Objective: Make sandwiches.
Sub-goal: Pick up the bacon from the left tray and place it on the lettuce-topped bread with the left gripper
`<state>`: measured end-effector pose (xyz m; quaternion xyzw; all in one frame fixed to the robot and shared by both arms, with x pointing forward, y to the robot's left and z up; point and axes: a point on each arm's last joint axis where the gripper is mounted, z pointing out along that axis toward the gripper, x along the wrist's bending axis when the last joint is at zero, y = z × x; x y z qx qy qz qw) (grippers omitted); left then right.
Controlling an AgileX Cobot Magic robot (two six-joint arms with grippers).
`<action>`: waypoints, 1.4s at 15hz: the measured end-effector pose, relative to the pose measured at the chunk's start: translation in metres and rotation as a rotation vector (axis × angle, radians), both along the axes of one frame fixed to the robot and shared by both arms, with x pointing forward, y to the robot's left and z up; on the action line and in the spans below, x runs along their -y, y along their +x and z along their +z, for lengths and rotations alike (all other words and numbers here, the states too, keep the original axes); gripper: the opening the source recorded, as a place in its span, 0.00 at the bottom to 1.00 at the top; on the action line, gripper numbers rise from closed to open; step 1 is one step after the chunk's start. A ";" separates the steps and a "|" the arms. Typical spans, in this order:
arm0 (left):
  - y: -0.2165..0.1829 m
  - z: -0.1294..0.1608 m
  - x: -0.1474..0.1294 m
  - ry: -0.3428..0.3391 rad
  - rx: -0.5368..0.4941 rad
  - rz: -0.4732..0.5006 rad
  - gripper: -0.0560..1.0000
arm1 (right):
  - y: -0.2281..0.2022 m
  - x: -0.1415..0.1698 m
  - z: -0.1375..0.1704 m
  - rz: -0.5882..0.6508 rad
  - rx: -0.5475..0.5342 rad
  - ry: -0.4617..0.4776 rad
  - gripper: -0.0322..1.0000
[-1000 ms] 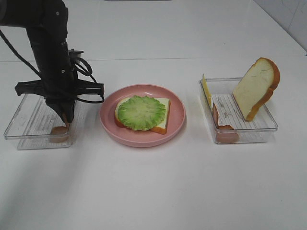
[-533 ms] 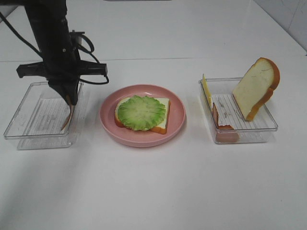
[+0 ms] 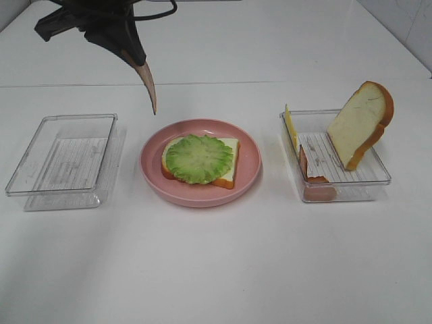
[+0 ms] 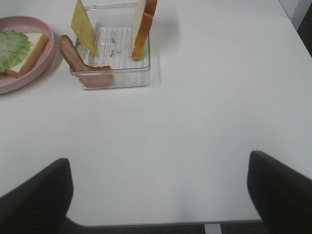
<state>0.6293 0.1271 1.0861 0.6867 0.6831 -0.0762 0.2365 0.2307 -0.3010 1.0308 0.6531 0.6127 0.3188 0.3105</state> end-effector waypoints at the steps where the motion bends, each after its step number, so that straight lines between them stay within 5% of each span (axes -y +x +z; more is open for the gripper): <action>1: -0.002 0.004 0.002 -0.030 0.007 -0.025 0.05 | 0.000 0.000 0.000 0.000 0.000 0.000 0.94; 8: 0.007 -0.013 0.019 -0.198 -0.052 -0.060 0.05 | 0.000 0.000 0.000 0.000 0.000 0.000 0.94; 15: 0.029 -0.073 0.046 -0.388 -0.115 -0.160 0.05 | 0.000 0.000 0.000 0.000 0.000 0.000 0.94; 21: 0.039 -0.109 0.051 -0.386 -0.121 -0.177 0.05 | 0.000 0.000 0.000 0.000 0.000 0.000 0.94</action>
